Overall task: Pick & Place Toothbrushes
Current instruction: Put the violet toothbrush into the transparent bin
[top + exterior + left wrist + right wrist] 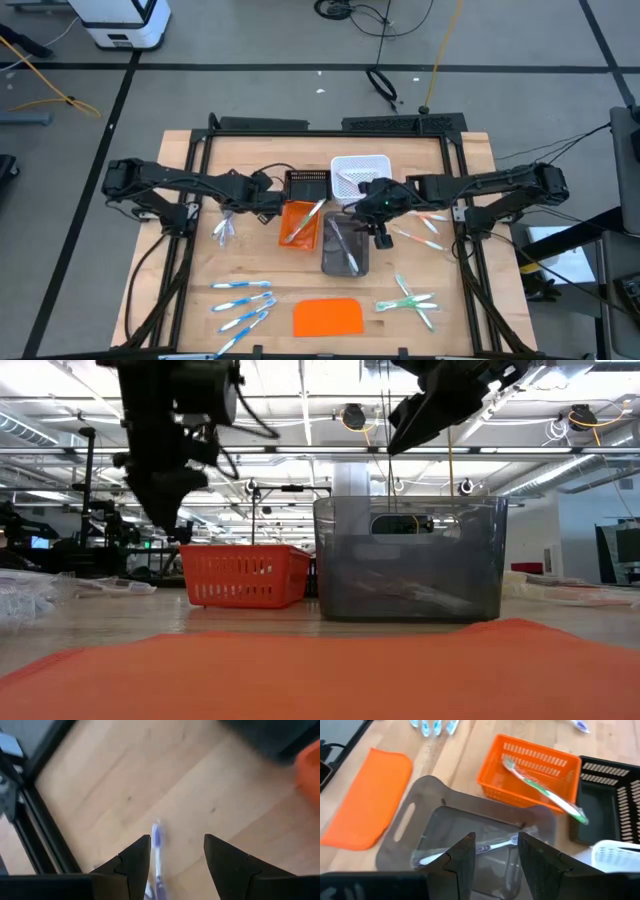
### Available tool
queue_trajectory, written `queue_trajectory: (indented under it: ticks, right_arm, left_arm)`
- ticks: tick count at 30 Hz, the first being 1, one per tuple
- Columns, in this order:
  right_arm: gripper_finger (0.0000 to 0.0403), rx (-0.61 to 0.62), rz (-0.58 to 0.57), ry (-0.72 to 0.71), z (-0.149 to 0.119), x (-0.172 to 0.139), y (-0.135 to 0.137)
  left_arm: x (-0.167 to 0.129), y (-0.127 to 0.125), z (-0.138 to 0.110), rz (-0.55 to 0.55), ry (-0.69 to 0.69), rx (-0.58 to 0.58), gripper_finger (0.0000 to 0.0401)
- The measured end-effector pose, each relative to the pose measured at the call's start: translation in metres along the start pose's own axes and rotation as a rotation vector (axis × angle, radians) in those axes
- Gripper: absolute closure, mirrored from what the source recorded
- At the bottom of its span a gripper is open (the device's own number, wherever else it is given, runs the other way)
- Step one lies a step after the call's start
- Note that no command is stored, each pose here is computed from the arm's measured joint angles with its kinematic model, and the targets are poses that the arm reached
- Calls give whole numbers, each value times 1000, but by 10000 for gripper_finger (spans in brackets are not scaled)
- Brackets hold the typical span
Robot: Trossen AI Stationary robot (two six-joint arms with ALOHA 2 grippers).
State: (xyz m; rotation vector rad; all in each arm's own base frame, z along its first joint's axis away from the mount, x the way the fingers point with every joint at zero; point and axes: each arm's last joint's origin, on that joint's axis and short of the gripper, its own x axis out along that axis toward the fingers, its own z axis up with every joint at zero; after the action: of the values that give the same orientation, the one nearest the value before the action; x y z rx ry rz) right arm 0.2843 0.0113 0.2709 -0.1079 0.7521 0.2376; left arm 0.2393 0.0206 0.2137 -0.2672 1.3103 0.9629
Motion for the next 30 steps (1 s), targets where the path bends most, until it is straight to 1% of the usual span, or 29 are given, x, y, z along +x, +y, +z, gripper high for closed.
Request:
queue_trajectory:
  ticks: [5, 8, 11, 16, 21, 30]
  right_arm:
    - [261, -16, 19, 10, 0, 1, 7]
    - [261, -23, 30, 17, 0, 1, 11]
    - [261, -12, 38, 26, -1, 2, 14]
    - [261, -7, 38, 45, -2, 2, 16]
    - [261, 18, -34, 79, -5, 2, 14]
    - [261, 50, -33, 98, -7, 2, 15]
  left_arm:
    - [19, 7, -9, 41, 69, -19, 212]
    - [26, 11, -13, 49, 110, -26, 212]
    - [32, 12, -14, 52, 122, -32, 212]
    - [33, 13, -12, 56, 108, -46, 212]
    - [34, 13, -10, 69, 73, -51, 212]
    - [34, 11, -8, 53, 46, -41, 212]
